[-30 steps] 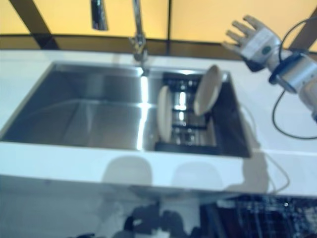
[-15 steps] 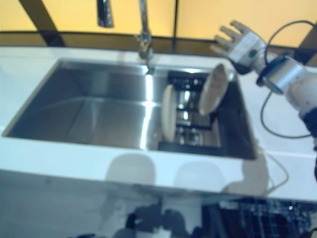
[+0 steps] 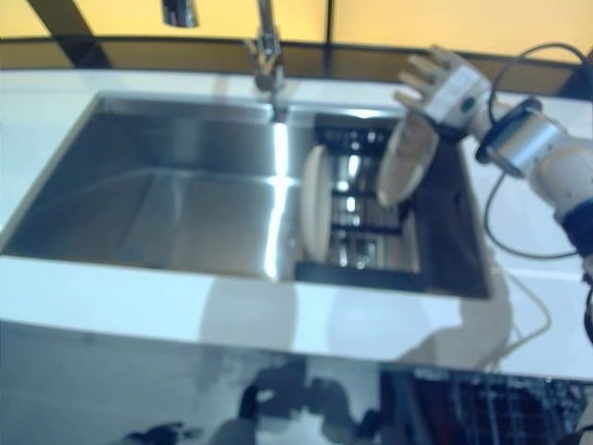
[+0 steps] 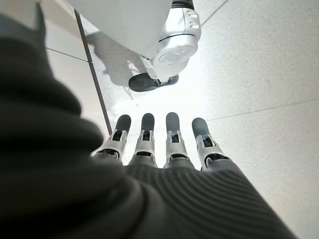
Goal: Take plates into dishwasher
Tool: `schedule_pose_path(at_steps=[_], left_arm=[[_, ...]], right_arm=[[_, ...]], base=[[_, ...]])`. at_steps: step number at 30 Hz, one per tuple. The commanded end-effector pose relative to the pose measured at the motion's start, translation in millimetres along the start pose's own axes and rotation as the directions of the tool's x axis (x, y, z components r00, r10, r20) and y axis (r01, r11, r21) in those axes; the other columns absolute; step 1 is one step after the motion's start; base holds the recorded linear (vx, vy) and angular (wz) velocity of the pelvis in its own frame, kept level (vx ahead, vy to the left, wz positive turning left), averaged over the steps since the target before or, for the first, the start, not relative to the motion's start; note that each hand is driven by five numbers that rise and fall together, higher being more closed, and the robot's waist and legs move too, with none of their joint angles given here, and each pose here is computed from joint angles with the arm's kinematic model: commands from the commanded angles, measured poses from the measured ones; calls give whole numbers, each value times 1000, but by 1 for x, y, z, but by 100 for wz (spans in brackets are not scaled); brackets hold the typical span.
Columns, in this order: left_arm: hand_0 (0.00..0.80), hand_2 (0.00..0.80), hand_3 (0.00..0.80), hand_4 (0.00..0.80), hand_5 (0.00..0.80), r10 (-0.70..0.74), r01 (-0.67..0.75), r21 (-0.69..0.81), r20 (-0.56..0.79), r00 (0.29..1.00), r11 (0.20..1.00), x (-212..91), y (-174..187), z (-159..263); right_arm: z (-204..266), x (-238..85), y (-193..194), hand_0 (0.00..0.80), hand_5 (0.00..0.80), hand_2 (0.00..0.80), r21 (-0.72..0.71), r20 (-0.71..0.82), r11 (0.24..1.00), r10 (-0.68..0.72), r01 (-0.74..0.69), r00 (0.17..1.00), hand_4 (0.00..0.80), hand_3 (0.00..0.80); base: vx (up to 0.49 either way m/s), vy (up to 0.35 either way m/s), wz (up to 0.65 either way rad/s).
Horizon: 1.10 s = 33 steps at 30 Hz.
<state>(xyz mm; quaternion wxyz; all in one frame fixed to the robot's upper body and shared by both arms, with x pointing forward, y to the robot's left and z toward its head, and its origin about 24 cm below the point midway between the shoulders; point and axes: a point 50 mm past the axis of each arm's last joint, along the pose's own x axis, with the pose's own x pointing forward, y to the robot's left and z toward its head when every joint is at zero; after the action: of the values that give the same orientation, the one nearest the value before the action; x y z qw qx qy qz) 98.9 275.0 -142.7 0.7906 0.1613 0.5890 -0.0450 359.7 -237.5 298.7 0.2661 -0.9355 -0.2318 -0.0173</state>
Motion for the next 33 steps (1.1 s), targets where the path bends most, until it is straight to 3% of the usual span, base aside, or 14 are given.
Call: schedule_pose_path(at_steps=[1,33], left_arm=[[0,0,0,0,0,27,-27,50,4,1000,998,-2,15,7],[0,0,0,0,0,24,-25,23,28,999,999,-1,15,17]], right_arm=[[-22,-3,-6,0,0,0,-58,-83,998,6,-11,997,0,0],[-11,0,-7,0,0,0,-73,-44,997,-1,-2,999,0,0]], base=[[0,0,0],[0,0,0]])
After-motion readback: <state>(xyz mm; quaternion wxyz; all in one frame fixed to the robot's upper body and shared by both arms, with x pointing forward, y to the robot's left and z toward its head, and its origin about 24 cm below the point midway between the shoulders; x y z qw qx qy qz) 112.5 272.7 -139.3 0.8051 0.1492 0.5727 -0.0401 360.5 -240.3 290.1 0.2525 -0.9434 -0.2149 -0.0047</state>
